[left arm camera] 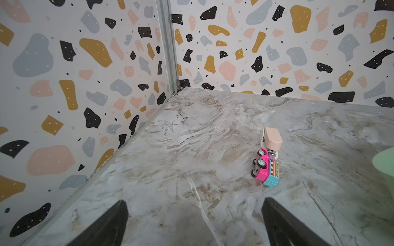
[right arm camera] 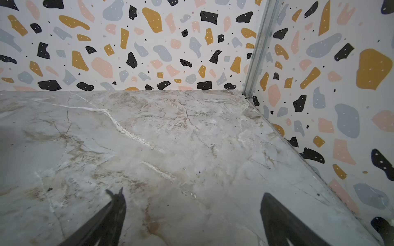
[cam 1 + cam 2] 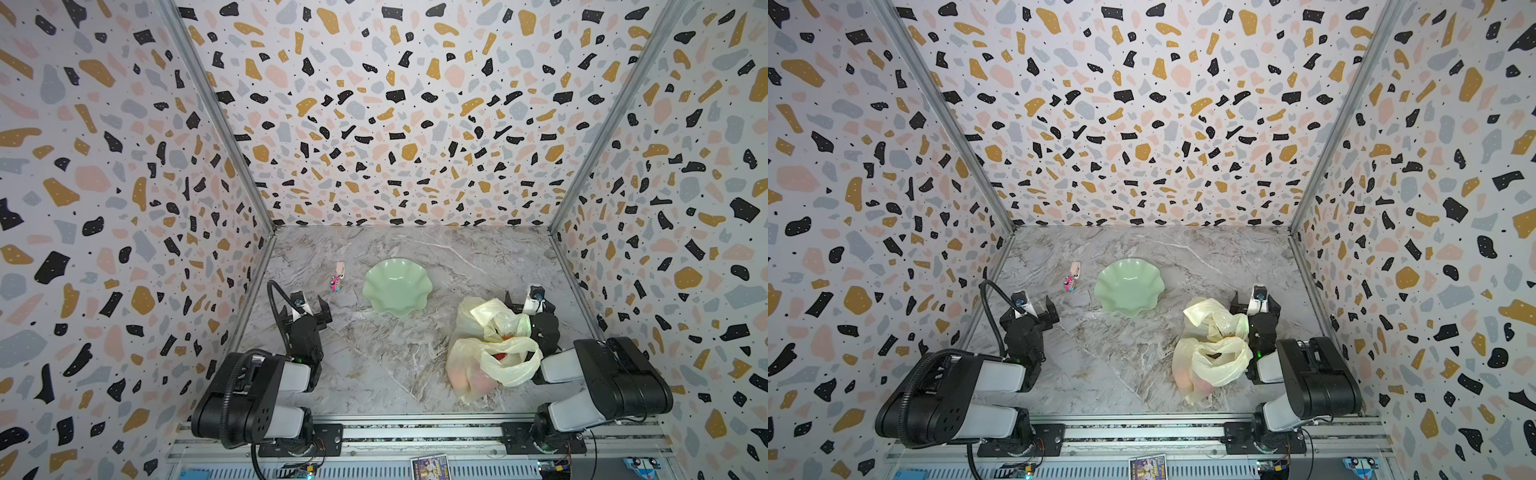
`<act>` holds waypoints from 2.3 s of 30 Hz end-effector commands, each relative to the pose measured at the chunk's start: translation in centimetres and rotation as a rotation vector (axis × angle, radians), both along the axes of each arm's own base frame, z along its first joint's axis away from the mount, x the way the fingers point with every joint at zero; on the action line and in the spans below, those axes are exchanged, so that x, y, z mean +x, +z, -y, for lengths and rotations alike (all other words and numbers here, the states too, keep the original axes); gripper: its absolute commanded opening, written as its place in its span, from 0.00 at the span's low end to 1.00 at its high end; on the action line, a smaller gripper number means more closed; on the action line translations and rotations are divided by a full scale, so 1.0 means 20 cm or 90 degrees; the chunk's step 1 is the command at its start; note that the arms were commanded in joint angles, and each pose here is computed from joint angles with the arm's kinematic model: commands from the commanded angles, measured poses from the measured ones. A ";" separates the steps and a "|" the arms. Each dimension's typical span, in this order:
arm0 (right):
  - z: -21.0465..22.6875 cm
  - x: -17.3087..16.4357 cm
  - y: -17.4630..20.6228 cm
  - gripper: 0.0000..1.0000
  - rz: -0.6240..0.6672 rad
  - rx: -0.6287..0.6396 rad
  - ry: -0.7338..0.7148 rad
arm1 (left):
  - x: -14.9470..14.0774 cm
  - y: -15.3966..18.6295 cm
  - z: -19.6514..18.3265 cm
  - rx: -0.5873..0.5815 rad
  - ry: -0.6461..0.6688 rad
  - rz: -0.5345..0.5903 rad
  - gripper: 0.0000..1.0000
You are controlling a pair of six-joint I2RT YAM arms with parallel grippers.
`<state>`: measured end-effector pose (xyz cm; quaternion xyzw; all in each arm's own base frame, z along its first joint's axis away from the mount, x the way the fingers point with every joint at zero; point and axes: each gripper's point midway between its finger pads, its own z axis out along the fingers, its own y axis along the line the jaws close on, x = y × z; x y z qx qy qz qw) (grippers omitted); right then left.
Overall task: Take fruits out of the plastic bag
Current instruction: Adjust the plastic bag at the center of the board.
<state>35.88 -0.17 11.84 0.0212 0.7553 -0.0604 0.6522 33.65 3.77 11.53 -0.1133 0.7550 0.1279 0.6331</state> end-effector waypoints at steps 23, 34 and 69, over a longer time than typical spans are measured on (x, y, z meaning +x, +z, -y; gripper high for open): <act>0.00 0.02 0.04 0.99 0.013 0.000 -0.002 | 0.03 0.10 0.00 -0.001 0.004 0.047 0.99; 0.14 -0.23 0.33 0.99 0.129 0.036 -0.091 | -0.07 0.69 -0.01 -0.078 0.011 0.162 0.89; -0.41 -0.69 1.46 0.78 -0.218 0.127 0.347 | -1.09 1.46 2.28 0.109 -0.933 0.068 0.75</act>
